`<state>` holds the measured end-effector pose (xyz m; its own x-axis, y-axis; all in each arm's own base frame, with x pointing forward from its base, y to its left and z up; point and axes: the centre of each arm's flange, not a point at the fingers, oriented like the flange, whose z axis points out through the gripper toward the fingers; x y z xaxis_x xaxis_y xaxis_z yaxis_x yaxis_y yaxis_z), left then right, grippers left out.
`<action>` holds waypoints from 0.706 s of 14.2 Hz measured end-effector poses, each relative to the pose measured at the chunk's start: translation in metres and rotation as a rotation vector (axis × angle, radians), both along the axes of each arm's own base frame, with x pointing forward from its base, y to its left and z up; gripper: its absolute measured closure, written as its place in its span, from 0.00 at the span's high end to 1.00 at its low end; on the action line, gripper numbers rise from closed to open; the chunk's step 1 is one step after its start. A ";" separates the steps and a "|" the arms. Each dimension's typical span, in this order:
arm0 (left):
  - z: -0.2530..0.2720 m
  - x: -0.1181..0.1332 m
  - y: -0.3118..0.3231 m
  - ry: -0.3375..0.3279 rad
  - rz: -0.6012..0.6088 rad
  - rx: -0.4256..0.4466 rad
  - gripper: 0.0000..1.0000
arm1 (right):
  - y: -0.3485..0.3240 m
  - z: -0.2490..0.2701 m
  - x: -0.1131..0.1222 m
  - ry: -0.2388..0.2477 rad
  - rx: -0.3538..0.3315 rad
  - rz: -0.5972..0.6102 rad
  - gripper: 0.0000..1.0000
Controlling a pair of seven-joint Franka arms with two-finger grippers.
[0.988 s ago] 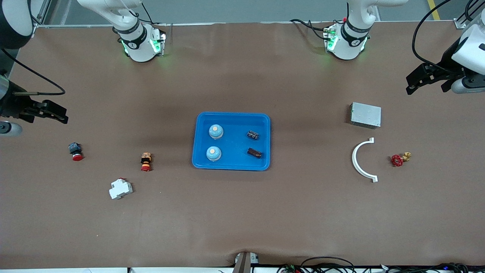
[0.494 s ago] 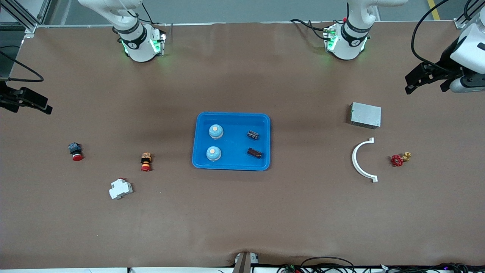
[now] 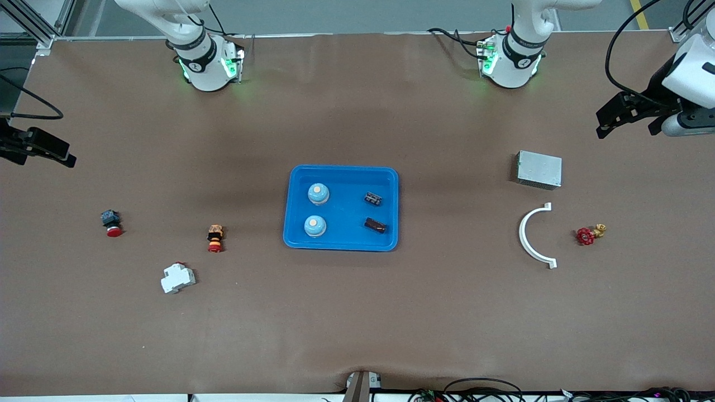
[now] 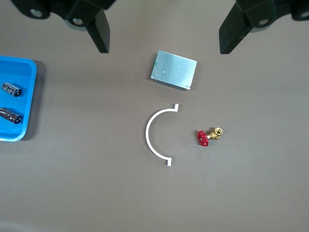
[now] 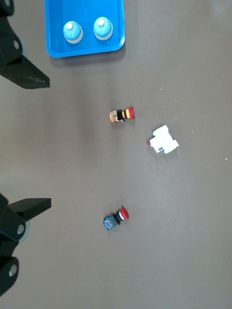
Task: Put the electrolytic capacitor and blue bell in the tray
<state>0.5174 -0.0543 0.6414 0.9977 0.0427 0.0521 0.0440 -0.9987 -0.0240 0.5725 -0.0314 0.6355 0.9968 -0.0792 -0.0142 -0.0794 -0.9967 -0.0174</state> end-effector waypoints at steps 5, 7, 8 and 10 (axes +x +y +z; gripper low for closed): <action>0.000 0.000 0.000 0.000 0.000 0.000 1.00 | 0.000 0.000 0.000 -0.002 0.000 0.009 1.00; 0.000 0.000 0.000 0.000 0.000 0.000 1.00 | 0.000 0.000 0.000 -0.002 0.000 0.010 1.00; 0.000 0.000 0.000 0.000 0.000 0.000 1.00 | 0.000 0.000 0.000 -0.003 0.000 0.012 1.00; 0.000 0.000 0.000 0.000 0.000 0.000 1.00 | 0.001 0.001 0.000 -0.005 0.000 0.016 1.00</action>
